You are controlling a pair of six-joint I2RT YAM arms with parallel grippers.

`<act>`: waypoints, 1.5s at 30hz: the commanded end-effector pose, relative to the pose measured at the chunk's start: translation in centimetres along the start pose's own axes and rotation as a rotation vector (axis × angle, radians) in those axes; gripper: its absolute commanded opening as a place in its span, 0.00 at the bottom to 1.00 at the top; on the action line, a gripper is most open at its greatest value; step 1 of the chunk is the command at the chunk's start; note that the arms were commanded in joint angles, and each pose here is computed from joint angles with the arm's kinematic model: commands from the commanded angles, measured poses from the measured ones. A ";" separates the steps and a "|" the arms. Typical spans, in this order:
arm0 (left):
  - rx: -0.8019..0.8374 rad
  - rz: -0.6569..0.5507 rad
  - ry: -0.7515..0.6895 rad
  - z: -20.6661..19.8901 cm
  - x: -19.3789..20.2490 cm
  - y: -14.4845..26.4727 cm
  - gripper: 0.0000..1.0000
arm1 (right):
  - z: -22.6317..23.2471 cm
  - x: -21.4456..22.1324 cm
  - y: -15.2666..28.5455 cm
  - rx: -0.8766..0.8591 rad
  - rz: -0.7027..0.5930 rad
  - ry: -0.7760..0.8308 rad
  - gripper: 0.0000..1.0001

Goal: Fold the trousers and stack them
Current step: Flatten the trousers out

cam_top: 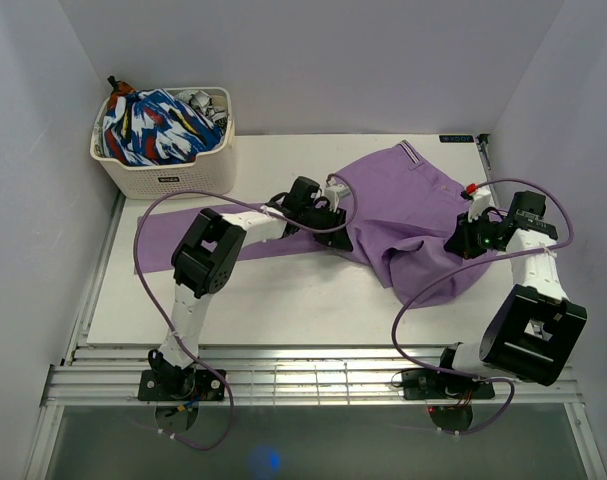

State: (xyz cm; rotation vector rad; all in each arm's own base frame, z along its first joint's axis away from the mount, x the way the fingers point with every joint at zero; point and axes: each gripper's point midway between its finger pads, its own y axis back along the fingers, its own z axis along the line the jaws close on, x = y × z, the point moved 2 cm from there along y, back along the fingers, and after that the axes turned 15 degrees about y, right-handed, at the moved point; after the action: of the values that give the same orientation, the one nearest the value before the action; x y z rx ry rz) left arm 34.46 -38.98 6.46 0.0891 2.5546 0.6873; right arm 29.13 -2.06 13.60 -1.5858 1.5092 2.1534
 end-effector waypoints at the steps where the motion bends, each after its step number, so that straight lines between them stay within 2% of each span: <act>1: 0.093 -0.021 -0.063 -3.3 -1.5 0.7 0.39 | 0.6 -0.8 0.4 -0.019 -0.036 0.028 0.08; 2: 0.082 -0.027 -0.075 -3.5 -1.6 1.0 0.33 | 0.7 -0.8 0.4 -0.023 -0.039 0.028 0.08; 3: 0.075 -0.044 -0.103 -4.3 -2.1 2.0 0.16 | 0.9 -1.0 0.5 -0.029 -0.048 0.030 0.08; 4: 0.052 -0.059 -0.147 -4.2 -2.7 2.7 0.06 | 1.0 -1.1 0.6 -0.033 -0.054 0.033 0.08; 5: 0.007 -0.045 -0.141 -4.1 -2.5 3.7 0.00 | 1.2 -1.4 0.7 -0.041 -0.062 0.045 0.08; 6: -0.049 -0.087 -0.179 -4.6 -3.8 5.4 0.00 | 1.5 -1.6 0.8 -0.055 -0.075 0.044 0.08; 7: -0.102 -0.076 -0.180 -4.3 -4.1 7.3 0.00 | 1.8 -2.0 1.0 -0.060 -0.086 0.054 0.11; 8: -0.142 -0.082 -0.296 -4.3 -5.0 8.8 0.00 | 1.9 -2.3 1.1 -0.068 -0.094 0.074 0.18; 9: -0.229 -0.104 -0.346 -3.8 -5.9 10.6 0.00 | 2.2 -2.7 1.2 -0.078 -0.107 0.085 0.25; 10: -0.279 -0.122 -0.397 -4.9 -6.7 13.9 0.00 | 2.7 -3.0 1.3 -0.091 -0.110 0.098 0.45; 11: -0.322 -0.115 -0.530 -4.9 -7.3 15.8 0.00 | 2.9 -3.2 1.3 -0.095 -0.112 0.108 0.54; 12: -0.387 -0.168 -0.614 -6.3 -8.3 19.4 0.00 | 3.1 -3.7 1.4 -0.095 -0.113 0.124 0.75; 13: -0.427 -0.135 -0.658 -6.0 -7.3 20.9 0.00 | 2.8 -4.0 1.4 -0.083 -0.118 0.126 0.83; 14: -0.467 -0.113 -0.805 -6.1 -7.2 22.5 0.00 | 2.5 -4.3 1.4 -0.071 -0.116 0.115 0.89; 15: -0.508 -0.110 -0.875 -6.1 -6.7 24.0 0.00 | 1.8 -4.8 1.5 -0.054 -0.110 0.097 0.94; 16: -0.592 -0.184 -0.974 -8.0 -6.9 27.4 0.00 | 1.2 -5.0 1.5 -0.044 -0.104 0.095 0.95; 17: -0.634 -0.133 -1.002 -6.2 -4.7 27.8 0.00 | 0.6 -5.3 1.5 -0.032 -0.098 0.089 0.95; 18: -0.685 -0.108 -1.100 -5.8 -4.1 29.1 0.00 | -0.5 -5.8 1.5 -0.011 -0.084 0.062 0.95; 19: -0.774 -0.153 -1.151 -6.7 -3.6 31.8 0.00 | -1.0 -5.9 1.3 -0.006 -0.078 0.051 0.95; 20: -0.805 -0.097 -1.158 -5.0 -1.5 31.9 0.00 | -1.4 -6.0 1.1 -0.007 -0.073 0.039 0.94; 22: -0.908 -0.050 -1.195 -3.8 0.0 34.4 0.00 | -1.9 -6.1 0.0 -0.025 -0.040 0.017 0.91; 23: -0.960 -0.087 -1.211 -4.3 0.6 36.0 0.00 | -2.0 -5.9 -0.6 -0.026 -0.017 0.015 0.89; 25: -1.029 -0.062 -1.197 -2.4 2.3 37.6 0.00 | -1.6 -4.6 -2.6 -0.030 0.065 0.018 0.85; 26: -1.120 -0.099 -1.189 -2.8 2.7 39.7 0.00 | -1.9 -4.4 -3.4 -0.011 0.082 0.037 0.84; 28: -1.195 -0.073 -1.182 -1.2 4.3 41.1 0.00 | -1.4 -3.1 -5.3 -0.016 0.155 0.043 0.82; 33: -1.210 -0.002 -1.214 -0.1 9.2 42.0 0.00 | -1.1 1.6 -9.1 -0.016 0.375 0.035 0.71; 35: -1.172 0.042 -1.202 0.8 11.0 41.1 0.00 | -1.4 3.1 -9.7 -0.011 0.430 0.014 0.70; 38: -1.189 0.063 -1.204 2.5 11.6 40.3 0.00 | -2.9 5.9 -10.4 0.060 0.530 -0.019 0.68; 41: -1.257 0.083 -1.192 5.0 10.6 40.1 0.00 | -3.5 6.5 -10.6 0.094 0.552 -0.059 0.66; 42: -1.289 0.079 -1.180 5.6 9.9 40.6 0.00 | -3.5 6.6 -10.5 0.105 0.557 -0.081 0.66; 43: -1.338 0.023 -1.192 5.7 8.2 41.3 0.00 | -3.4 6.6 -10.6 0.108 0.557 -0.091 0.66; 44: -1.335 0.049 -1.168 6.9 7.1 41.2 0.00 | -3.3 6.6 -10.5 0.109 0.552 -0.103 0.66; 45: -1.380 -0.002 -1.140 7.4 5.5 42.6 0.00 | -2.7 6.4 -10.4 0.099 0.540 -0.124 0.65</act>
State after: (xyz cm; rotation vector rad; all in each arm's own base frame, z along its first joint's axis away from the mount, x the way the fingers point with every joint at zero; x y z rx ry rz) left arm 25.91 0.67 15.54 0.1659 0.8419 1.5479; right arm 35.42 -0.56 3.80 -1.2670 2.0694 2.2925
